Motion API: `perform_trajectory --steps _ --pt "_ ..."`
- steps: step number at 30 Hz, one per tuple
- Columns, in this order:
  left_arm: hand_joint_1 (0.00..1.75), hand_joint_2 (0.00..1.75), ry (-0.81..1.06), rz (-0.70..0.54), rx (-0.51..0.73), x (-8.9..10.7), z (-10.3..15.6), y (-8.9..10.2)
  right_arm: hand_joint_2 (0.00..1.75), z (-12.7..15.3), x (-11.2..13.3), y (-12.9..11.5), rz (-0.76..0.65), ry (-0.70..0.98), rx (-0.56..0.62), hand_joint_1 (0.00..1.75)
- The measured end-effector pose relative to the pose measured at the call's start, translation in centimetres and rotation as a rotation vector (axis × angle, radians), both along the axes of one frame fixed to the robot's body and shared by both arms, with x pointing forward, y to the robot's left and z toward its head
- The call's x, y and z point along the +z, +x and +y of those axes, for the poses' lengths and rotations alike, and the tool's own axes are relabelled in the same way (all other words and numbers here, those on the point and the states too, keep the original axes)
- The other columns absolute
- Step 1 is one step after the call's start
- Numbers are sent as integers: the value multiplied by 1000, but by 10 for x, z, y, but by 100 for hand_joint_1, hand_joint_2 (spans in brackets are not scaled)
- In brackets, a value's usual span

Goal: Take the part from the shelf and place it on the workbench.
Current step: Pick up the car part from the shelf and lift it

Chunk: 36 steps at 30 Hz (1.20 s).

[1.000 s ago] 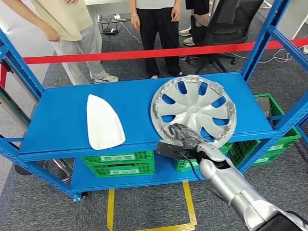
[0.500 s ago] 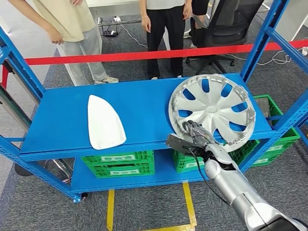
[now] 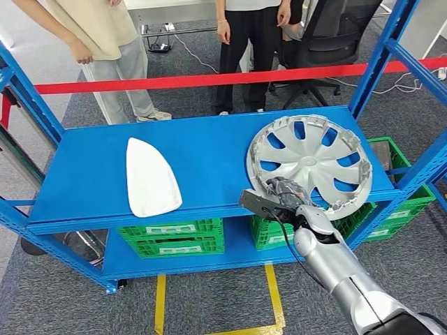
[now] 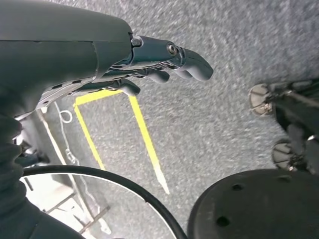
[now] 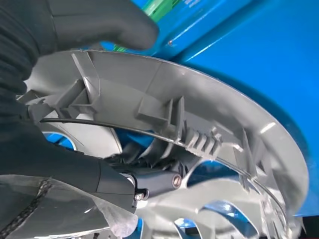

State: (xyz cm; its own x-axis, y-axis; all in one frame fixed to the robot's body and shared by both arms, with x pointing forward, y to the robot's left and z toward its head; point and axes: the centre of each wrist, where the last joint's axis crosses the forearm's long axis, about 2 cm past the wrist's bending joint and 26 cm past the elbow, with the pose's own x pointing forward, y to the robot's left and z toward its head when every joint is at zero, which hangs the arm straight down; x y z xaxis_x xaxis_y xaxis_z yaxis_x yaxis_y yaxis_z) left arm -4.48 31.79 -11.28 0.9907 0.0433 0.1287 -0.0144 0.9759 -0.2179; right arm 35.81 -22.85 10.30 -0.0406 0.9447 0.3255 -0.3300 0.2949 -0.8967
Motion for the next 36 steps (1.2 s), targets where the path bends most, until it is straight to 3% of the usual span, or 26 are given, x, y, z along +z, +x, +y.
perform_trajectory --steps 1,7,11,12,33,36 --pt "0 175 -2 6 9 0 -1 -2 175 0 1 1 -6 0 3 112" --pt "0 175 -8 24 32 1 -3 -7 175 4 5 3 -30 4 15 112" --pt "0 175 -10 31 30 1 -4 -9 175 4 5 4 -33 5 15 171" --pt "0 175 -11 32 33 1 -4 -10 175 4 5 4 -35 5 15 175" --pt "0 175 -15 51 80 2 -7 -20 175 2 3 3 -83 -1 36 175" --pt "0 175 21 -3 112 1 -10 -18 175 7 4 -2 -123 4 60 175"
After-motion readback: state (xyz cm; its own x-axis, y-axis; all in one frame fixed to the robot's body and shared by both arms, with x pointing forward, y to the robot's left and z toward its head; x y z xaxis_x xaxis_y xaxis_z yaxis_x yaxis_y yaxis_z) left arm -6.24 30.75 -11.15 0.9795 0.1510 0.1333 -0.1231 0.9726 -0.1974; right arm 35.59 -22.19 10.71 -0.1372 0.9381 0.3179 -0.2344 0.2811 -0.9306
